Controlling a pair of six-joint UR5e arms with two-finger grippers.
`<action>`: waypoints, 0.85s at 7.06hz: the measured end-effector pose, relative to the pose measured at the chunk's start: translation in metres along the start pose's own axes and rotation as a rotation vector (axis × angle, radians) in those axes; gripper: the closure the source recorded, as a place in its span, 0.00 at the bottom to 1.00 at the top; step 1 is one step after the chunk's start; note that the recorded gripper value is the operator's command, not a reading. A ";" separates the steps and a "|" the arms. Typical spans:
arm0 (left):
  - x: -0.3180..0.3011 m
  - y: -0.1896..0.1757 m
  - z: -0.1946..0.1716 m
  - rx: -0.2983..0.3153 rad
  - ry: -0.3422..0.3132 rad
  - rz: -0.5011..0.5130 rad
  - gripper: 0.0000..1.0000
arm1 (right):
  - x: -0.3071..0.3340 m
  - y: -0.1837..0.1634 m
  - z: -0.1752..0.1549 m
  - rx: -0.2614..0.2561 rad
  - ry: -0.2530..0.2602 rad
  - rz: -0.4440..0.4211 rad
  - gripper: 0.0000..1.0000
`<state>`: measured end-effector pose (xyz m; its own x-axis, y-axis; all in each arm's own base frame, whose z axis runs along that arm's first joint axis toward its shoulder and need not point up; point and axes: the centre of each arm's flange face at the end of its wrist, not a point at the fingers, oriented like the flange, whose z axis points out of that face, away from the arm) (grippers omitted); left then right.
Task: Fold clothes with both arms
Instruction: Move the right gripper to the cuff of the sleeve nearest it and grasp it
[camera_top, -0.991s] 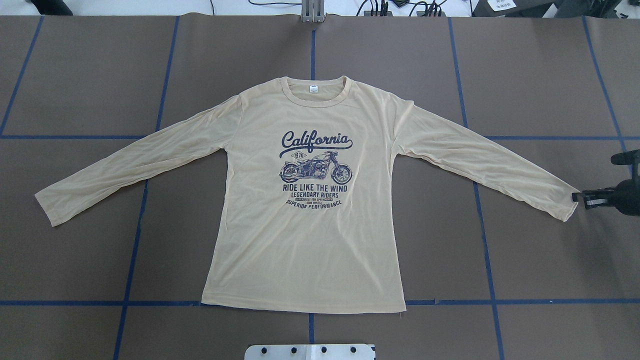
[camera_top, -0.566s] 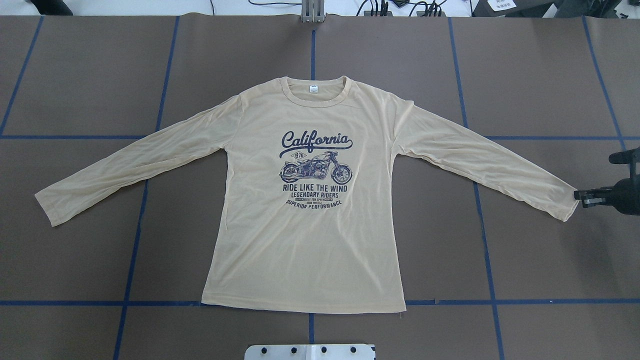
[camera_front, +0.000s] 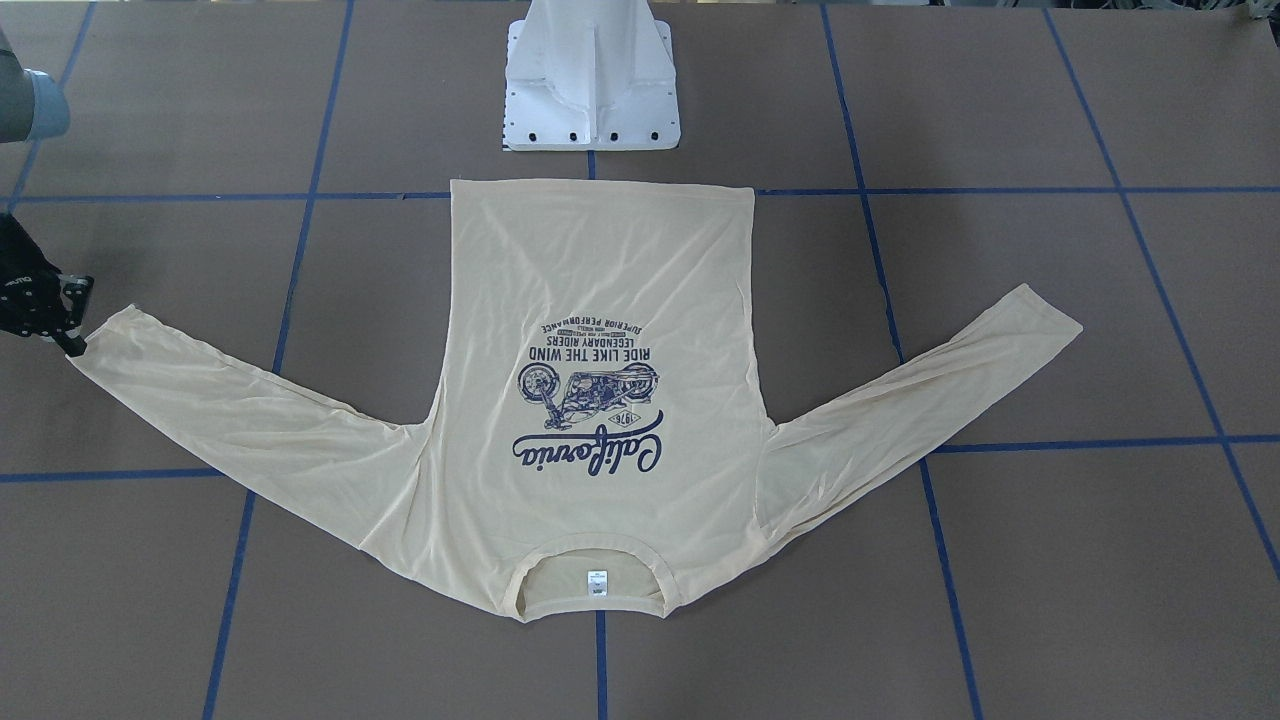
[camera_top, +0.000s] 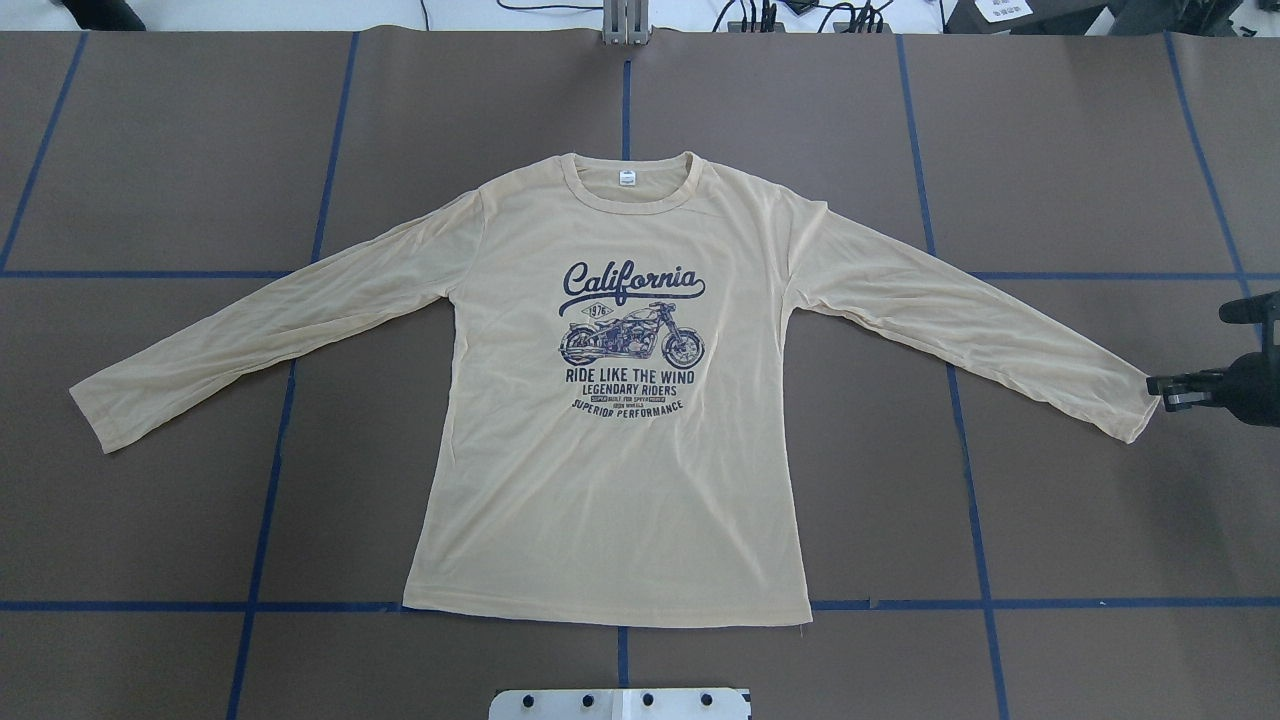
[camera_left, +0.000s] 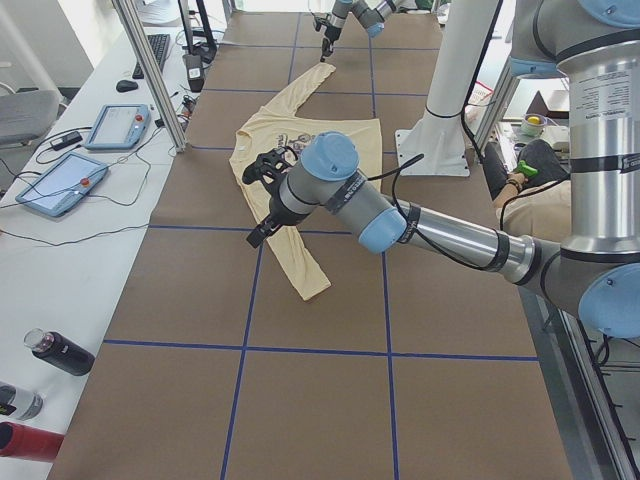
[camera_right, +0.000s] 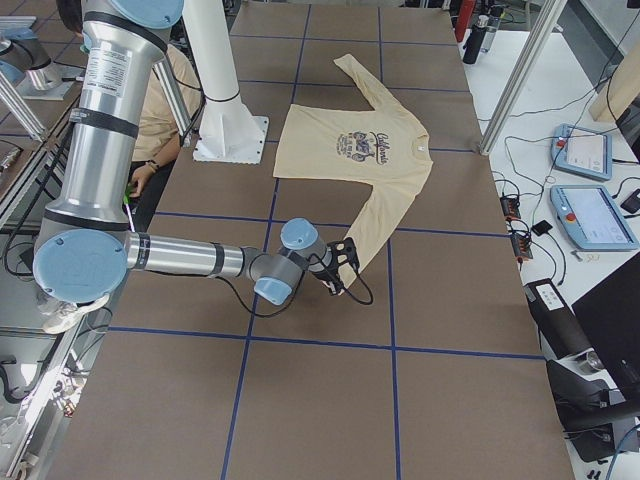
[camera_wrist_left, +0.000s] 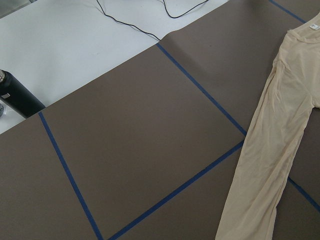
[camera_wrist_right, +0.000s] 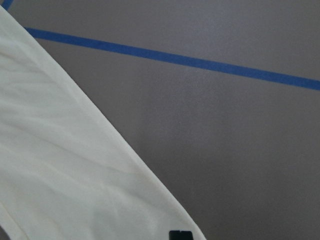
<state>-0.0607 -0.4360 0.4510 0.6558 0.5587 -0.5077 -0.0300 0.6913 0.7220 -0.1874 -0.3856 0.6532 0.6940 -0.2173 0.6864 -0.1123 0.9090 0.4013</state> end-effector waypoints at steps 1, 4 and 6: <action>0.000 0.000 0.000 0.000 0.000 0.000 0.00 | 0.002 0.001 0.002 -0.003 0.003 0.001 0.43; 0.000 0.000 0.000 -0.001 0.000 -0.001 0.00 | 0.007 0.002 0.011 -0.011 0.015 0.010 0.49; 0.000 0.000 0.000 -0.001 0.000 -0.001 0.00 | 0.008 0.002 0.013 -0.011 0.019 0.015 0.52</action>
<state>-0.0607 -0.4361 0.4513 0.6560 0.5580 -0.5082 -0.0299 0.6920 0.7212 -0.1911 -0.3898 0.6674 0.7057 -0.1972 0.6805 -0.1146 0.9161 0.3843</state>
